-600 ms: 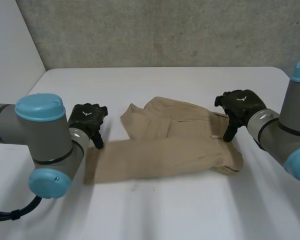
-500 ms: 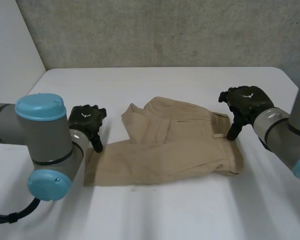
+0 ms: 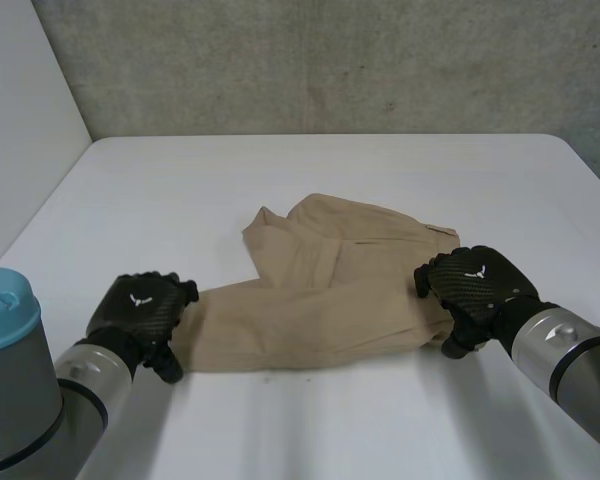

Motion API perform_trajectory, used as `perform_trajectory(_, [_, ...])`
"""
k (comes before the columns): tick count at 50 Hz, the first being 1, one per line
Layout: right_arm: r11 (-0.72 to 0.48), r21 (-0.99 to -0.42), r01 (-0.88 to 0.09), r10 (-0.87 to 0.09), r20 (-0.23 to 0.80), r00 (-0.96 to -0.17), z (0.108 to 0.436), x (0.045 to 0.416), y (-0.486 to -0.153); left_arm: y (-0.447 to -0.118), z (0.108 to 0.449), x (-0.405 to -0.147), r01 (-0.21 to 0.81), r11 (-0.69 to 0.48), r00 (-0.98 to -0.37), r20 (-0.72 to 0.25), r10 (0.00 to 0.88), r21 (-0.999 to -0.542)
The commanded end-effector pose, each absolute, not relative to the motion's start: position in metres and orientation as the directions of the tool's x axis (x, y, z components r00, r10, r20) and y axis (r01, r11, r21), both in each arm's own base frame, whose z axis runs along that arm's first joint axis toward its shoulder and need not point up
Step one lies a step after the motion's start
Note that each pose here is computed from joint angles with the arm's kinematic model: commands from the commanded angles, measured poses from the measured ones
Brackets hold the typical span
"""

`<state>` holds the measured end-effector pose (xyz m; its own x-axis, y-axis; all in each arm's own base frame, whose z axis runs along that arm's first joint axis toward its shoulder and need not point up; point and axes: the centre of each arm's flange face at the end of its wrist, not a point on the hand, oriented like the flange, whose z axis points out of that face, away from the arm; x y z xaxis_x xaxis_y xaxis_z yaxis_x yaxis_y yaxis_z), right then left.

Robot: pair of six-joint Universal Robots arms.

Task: Fold the shorts.

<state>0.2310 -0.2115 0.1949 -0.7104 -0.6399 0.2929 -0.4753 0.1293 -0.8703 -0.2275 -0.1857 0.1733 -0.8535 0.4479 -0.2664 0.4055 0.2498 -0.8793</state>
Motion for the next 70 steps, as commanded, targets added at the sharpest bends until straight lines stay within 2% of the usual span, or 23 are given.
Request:
perform_trajectory(1, [0.097,-0.875,-0.474,-0.618,0.32,-0.718,0.178,0.233,-0.224,-0.188,0.164,-0.223,0.406,0.279,-0.853,-0.251,0.458,-0.87])
perform_trajectory(6, [0.117,-0.857,-0.502,-0.625,0.329,-0.708,0.163,0.234,-0.227,-0.194,0.158,-0.226,0.402,0.27,-0.854,-0.252,0.455,-0.875])
perform_trajectory(17, [0.074,-0.852,-0.518,-0.617,0.369,-0.696,0.162,0.235,-0.231,-0.202,0.149,-0.23,0.399,0.255,-0.854,-0.255,0.454,-0.881])
perform_trajectory(41, [0.092,-0.843,-0.529,-0.607,0.374,-0.701,0.152,0.235,-0.233,-0.21,0.125,-0.235,0.426,0.302,-0.844,-0.254,0.473,-0.853])
perform_trajectory(57, [0.098,-0.843,-0.528,-0.588,0.379,-0.714,0.152,0.234,-0.235,-0.218,0.122,-0.239,0.403,0.252,-0.85,-0.258,0.458,-0.88])
perform_trajectory(63, [0.109,-0.847,-0.521,-0.582,0.37,-0.724,0.154,0.233,-0.235,-0.218,0.136,-0.24,0.382,0.207,-0.856,-0.26,0.448,-0.901])
perform_trajectory(70, [0.172,-0.863,-0.475,-0.572,0.305,-0.761,0.157,0.229,-0.236,-0.219,0.147,-0.238,0.361,0.18,-0.864,-0.256,0.434,-0.915])
